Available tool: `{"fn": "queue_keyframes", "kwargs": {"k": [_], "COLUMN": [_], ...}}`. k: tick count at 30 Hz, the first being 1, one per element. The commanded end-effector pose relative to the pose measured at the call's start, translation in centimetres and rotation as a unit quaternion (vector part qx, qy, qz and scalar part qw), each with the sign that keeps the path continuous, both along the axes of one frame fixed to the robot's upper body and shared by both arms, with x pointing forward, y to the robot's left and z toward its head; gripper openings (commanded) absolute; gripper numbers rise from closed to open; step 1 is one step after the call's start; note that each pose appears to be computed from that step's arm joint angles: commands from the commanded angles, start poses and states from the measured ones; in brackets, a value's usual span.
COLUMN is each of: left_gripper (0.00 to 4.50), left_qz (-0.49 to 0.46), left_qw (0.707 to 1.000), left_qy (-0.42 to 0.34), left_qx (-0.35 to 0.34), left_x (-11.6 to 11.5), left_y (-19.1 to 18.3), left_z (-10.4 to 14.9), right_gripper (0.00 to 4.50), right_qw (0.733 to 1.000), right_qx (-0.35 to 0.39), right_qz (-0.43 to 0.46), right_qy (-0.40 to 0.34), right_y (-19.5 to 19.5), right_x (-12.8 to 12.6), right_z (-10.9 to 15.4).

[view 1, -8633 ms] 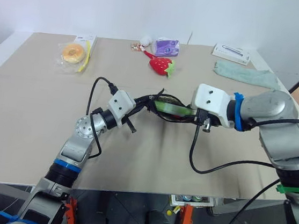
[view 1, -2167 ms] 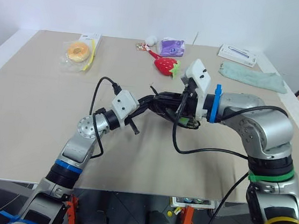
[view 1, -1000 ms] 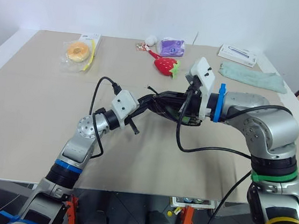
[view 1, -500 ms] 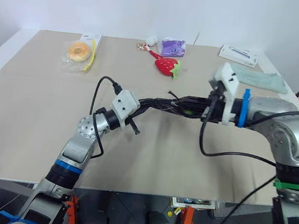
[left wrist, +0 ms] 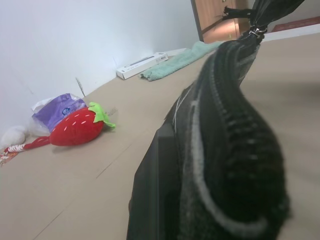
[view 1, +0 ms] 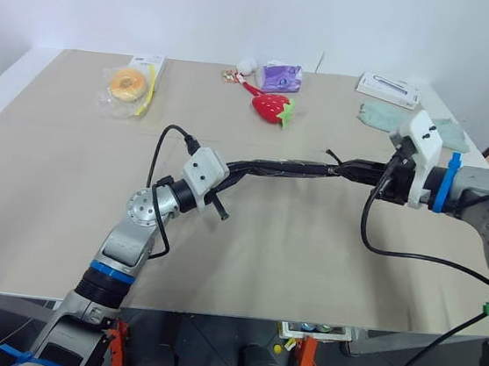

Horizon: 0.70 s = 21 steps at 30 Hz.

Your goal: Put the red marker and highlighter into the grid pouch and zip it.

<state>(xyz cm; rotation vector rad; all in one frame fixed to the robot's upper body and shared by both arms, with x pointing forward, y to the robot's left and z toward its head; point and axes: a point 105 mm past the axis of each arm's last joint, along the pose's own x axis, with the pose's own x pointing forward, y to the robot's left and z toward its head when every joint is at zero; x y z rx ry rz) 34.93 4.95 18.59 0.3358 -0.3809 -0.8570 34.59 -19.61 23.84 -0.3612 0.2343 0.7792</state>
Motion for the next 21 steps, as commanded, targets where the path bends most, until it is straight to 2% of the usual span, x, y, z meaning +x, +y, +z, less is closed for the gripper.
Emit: {"fn": "queue_keyframes", "kwargs": {"k": [1, 13, 17, 18, 21], "left_gripper": [0.00, 0.00, 0.00, 0.00, 0.00], "left_qz": [-0.001, -0.003, -0.002, -0.002, -0.003], "left_qw": [1.000, 1.000, 1.000, 1.000, 1.000], "left_qy": [-0.028, -0.029, -0.029, -0.029, -0.029], "left_qx": [-0.007, -0.005, -0.004, -0.004, -0.003], "left_x": [-0.2, -0.3, -0.3, -0.3, -0.3], "left_y": [0.1, 0.2, 0.2, 0.2, 0.2], "left_z": [1.4, 1.5, 1.5, 1.5, 1.5], "right_gripper": [0.05, 0.05, 1.42, 2.05, 3.48], "right_qw": [0.999, 0.998, 0.998, 0.998, 0.998], "right_qx": [-0.005, 0.006, 0.034, 0.034, 0.037], "right_qz": [-0.025, -0.020, -0.012, -0.015, -0.020], "right_qy": [-0.035, -0.053, -0.051, -0.054, -0.056], "right_y": [-1.6, -1.0, -0.8, -0.9, -1.5], "right_x": [-0.1, 0.1, -0.2, -0.2, -0.3], "right_z": [1.8, 2.1, 2.8, 2.9, 3.0]}}
